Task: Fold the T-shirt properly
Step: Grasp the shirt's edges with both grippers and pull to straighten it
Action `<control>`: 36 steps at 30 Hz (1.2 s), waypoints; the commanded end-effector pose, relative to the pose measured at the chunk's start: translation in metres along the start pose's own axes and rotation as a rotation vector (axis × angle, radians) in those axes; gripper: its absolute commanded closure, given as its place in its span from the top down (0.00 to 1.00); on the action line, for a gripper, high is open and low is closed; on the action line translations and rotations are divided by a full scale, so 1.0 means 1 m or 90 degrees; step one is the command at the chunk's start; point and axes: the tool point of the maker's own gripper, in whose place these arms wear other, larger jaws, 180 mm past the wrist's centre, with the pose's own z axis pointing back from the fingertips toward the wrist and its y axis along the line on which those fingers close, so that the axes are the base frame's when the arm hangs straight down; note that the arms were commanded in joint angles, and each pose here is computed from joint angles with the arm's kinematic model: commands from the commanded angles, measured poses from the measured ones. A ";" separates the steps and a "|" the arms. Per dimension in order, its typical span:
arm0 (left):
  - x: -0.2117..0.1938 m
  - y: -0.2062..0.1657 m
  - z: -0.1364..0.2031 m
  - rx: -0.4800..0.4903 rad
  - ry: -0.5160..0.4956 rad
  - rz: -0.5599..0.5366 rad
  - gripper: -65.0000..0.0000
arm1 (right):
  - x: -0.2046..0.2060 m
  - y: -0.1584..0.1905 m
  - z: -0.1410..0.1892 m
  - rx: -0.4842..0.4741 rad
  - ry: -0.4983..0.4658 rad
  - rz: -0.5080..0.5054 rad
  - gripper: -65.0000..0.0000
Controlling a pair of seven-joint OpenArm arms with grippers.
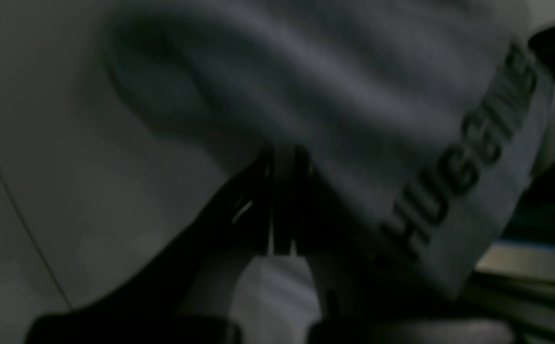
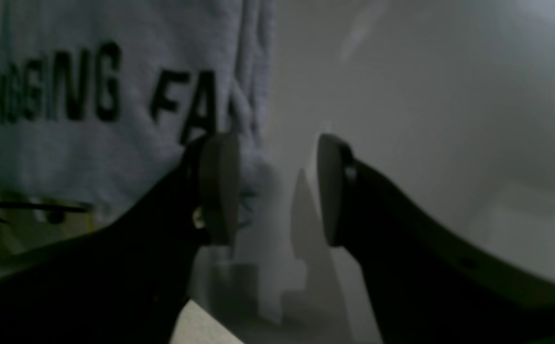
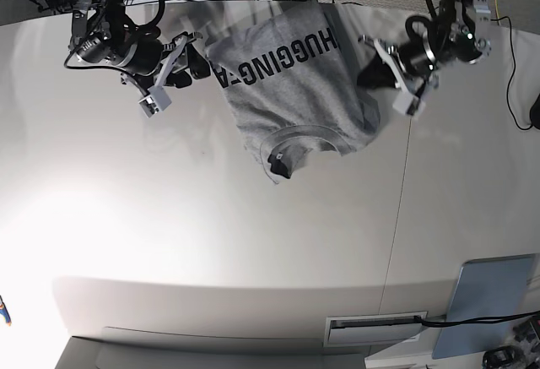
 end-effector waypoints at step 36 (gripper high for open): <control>0.062 0.016 -0.069 -0.020 -0.123 0.078 0.00 | 0.003 0.061 -0.044 0.013 0.011 0.073 0.40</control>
